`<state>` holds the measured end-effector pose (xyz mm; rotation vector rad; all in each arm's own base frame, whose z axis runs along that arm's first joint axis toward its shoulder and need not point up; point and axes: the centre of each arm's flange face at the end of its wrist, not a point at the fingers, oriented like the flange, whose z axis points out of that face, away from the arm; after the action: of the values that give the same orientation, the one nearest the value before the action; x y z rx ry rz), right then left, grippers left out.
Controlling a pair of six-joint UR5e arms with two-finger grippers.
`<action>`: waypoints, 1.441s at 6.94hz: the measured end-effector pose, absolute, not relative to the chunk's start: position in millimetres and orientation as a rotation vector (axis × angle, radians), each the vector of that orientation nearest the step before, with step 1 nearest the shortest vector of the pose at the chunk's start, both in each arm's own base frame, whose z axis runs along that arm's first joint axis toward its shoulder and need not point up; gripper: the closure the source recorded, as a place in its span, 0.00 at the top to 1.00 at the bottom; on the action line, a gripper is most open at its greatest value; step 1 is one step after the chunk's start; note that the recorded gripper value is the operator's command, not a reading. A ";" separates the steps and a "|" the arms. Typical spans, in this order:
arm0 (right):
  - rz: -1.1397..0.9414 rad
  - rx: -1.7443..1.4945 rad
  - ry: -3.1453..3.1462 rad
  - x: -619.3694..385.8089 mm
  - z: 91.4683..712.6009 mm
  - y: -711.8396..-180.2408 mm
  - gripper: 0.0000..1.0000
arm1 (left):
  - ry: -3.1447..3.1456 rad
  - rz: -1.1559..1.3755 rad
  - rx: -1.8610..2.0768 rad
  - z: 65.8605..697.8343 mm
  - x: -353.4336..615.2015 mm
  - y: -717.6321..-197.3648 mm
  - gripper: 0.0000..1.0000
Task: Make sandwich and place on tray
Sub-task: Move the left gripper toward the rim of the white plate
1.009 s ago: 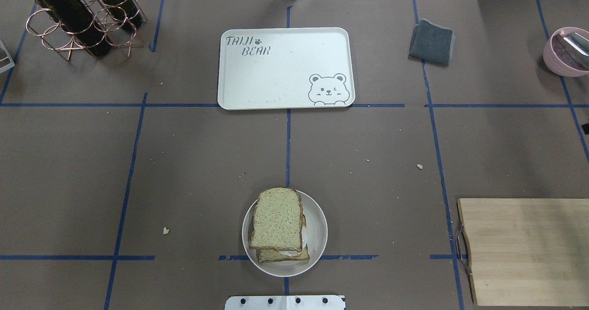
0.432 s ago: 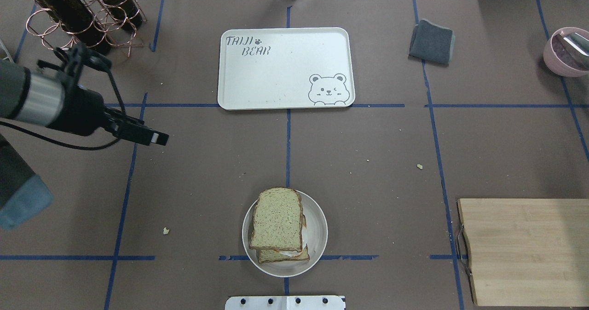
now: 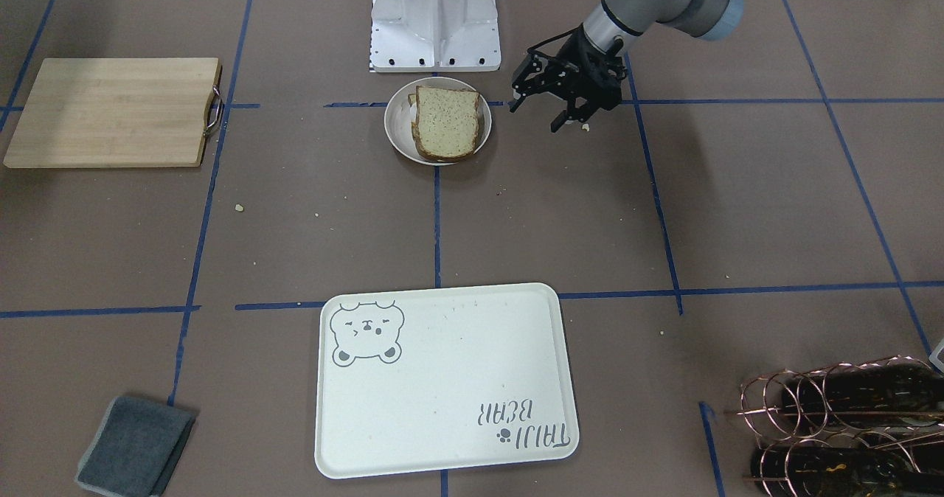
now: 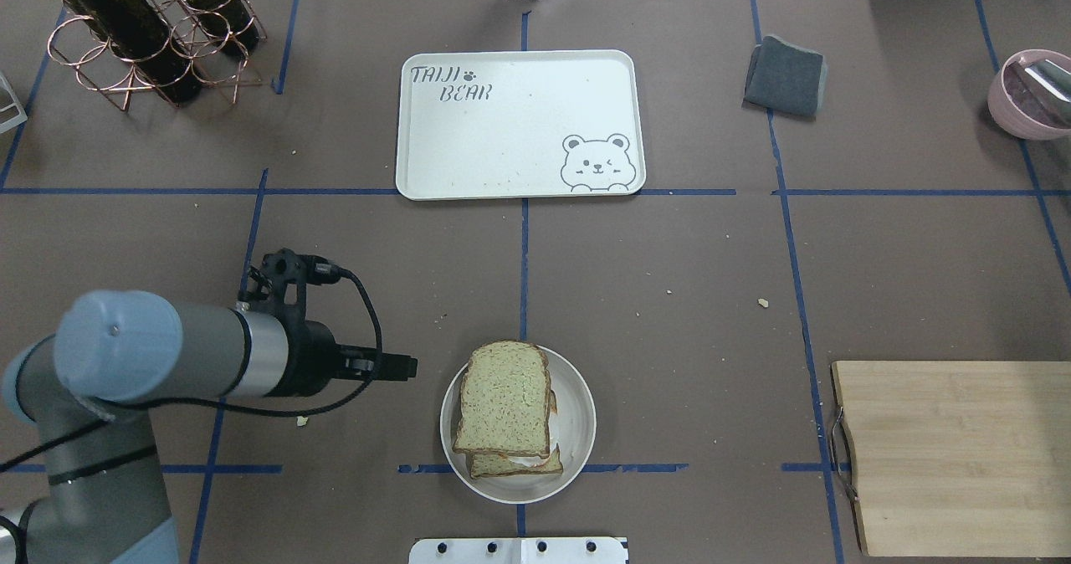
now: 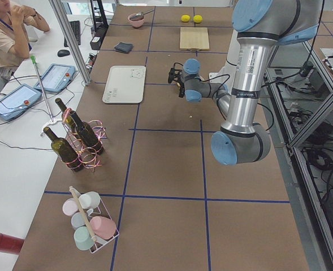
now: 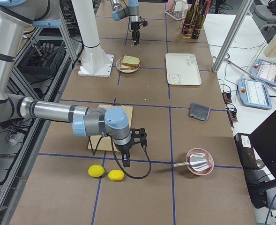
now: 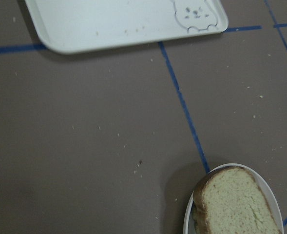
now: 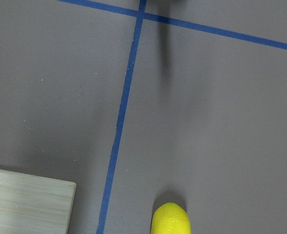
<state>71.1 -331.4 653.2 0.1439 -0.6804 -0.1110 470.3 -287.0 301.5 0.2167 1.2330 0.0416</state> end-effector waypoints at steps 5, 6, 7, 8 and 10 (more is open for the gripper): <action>-0.074 0.149 -0.685 83.8 657.1 -323.5 1.00 | 1.205 -0.051 0.168 302.7 550.1 -233.8 0.11; -0.070 0.147 -0.685 85.3 659.3 -321.5 1.00 | 1.209 -0.051 0.167 300.2 552.4 -233.8 0.00; -0.067 0.143 -0.684 86.2 661.8 -320.5 1.00 | 1.210 -0.051 0.167 299.5 553.2 -233.8 0.00; -0.066 0.141 -0.682 86.6 663.6 -319.9 1.00 | 1.209 -0.052 0.167 300.0 553.1 -234.1 0.00; -0.064 0.134 -0.680 87.2 668.5 -318.8 1.00 | 1.217 -0.045 0.161 296.0 550.1 -234.9 0.00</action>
<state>87.2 -318.8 668.5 0.1343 -0.6797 -0.0641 550.1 -234.9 296.0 0.1613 1.2171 -0.0446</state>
